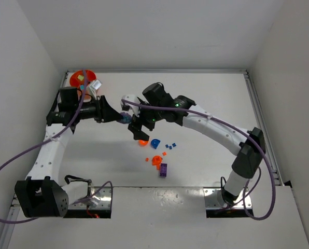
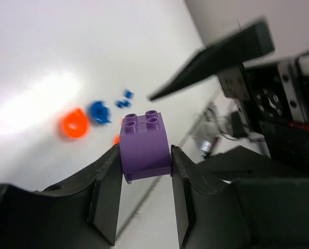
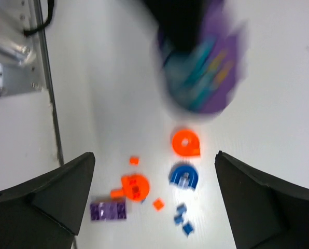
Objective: Sort the legos into containers by color
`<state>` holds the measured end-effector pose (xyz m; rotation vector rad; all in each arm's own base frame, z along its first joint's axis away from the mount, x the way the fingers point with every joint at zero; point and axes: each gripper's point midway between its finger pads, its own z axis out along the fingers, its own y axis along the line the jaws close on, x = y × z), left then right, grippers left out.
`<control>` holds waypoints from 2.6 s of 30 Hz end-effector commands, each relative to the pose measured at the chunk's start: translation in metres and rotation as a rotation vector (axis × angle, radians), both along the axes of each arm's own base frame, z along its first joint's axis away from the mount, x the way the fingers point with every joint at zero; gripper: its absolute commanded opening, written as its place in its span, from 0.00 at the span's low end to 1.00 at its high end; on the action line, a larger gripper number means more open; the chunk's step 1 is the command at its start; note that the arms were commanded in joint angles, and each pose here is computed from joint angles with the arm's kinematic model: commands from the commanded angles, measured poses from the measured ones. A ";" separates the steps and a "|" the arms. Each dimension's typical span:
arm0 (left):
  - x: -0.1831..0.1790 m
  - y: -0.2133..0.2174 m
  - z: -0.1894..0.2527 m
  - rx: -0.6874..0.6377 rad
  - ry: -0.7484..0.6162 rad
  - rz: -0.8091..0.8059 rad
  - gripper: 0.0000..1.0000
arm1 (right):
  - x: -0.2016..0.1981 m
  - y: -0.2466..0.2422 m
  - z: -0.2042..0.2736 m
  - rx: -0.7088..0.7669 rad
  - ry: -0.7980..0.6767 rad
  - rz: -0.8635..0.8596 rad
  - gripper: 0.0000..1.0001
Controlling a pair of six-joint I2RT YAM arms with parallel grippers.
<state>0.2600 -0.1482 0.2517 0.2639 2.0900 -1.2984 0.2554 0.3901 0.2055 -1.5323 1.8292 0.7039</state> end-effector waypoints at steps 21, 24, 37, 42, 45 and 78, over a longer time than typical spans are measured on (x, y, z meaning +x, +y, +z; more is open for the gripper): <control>0.248 0.291 0.024 0.638 0.003 1.072 0.00 | 0.008 -0.082 -0.040 -0.103 -0.067 -0.133 0.99; 0.263 0.307 -0.001 0.656 0.044 1.073 0.00 | 0.011 -0.084 -0.042 -0.102 -0.060 -0.150 0.99; 0.315 0.332 -0.050 0.694 0.061 1.048 0.01 | 0.022 -0.089 -0.057 -0.114 -0.013 -0.185 0.99; 0.322 0.334 -0.066 0.698 0.082 1.041 0.03 | 0.024 -0.088 -0.061 -0.112 0.005 -0.181 0.99; 0.324 0.336 -0.073 0.707 0.085 1.032 0.04 | 0.026 -0.089 -0.062 -0.113 0.017 -0.182 0.99; 0.111 0.170 0.067 0.494 -0.314 0.582 0.80 | -0.089 -0.150 -0.130 -0.189 0.287 0.018 0.77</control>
